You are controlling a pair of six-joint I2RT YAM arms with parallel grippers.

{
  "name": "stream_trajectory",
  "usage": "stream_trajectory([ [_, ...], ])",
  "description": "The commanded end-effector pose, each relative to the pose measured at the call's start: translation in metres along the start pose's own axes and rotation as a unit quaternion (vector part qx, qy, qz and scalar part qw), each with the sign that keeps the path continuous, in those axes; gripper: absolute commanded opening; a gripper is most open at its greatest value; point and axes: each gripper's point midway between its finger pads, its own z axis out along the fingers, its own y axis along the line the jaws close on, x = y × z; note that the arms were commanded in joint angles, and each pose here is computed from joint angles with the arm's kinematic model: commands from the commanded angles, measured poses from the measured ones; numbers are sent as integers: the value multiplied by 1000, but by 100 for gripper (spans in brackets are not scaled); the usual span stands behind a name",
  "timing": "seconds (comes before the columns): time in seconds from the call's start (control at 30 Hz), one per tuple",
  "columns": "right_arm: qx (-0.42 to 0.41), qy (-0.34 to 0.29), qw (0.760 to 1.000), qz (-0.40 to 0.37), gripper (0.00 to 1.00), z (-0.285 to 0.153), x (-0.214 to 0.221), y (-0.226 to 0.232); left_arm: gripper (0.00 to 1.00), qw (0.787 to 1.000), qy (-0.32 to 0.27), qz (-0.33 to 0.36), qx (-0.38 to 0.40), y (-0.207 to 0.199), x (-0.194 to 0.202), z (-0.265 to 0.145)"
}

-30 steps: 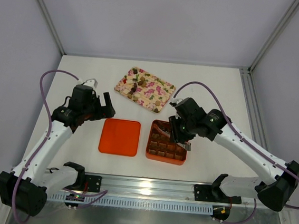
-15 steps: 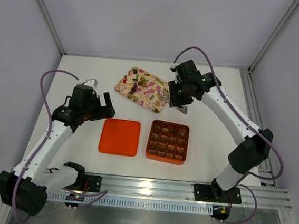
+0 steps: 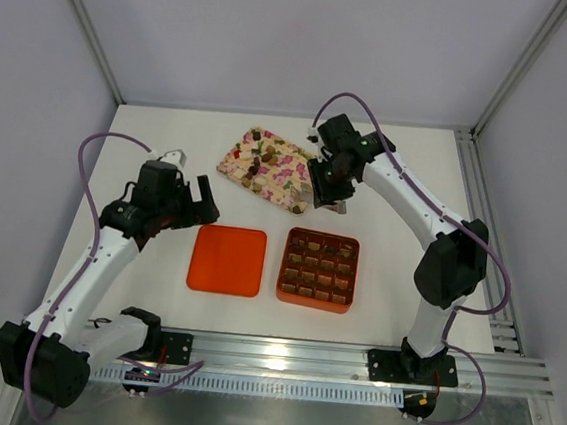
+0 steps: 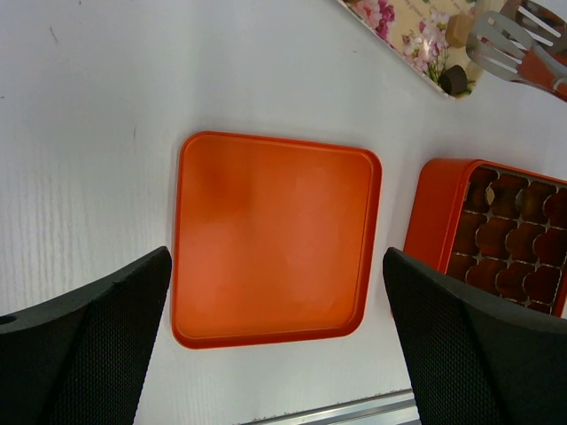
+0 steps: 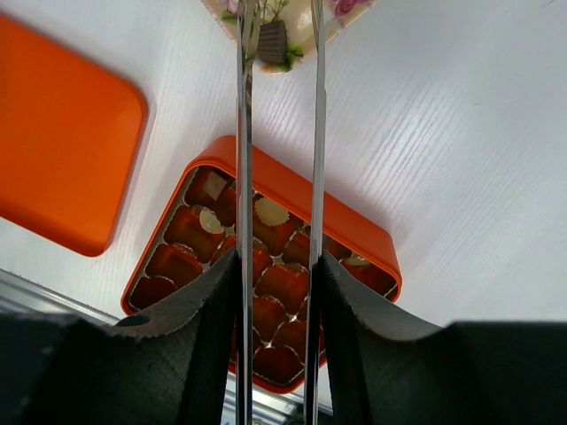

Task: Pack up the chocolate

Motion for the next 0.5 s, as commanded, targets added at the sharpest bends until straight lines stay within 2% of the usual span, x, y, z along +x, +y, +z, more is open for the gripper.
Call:
stream_trajectory([
  [0.0, -13, -16, 1000, -18, 42, -19, -4, 4, 100, 1000, -10, 0, 16, -8, -9, -2],
  [0.47, -17, 8, 999, -35, 42, -11, 10, 11, 100, 1000, -10, 0, 16, -8, -9, -2],
])
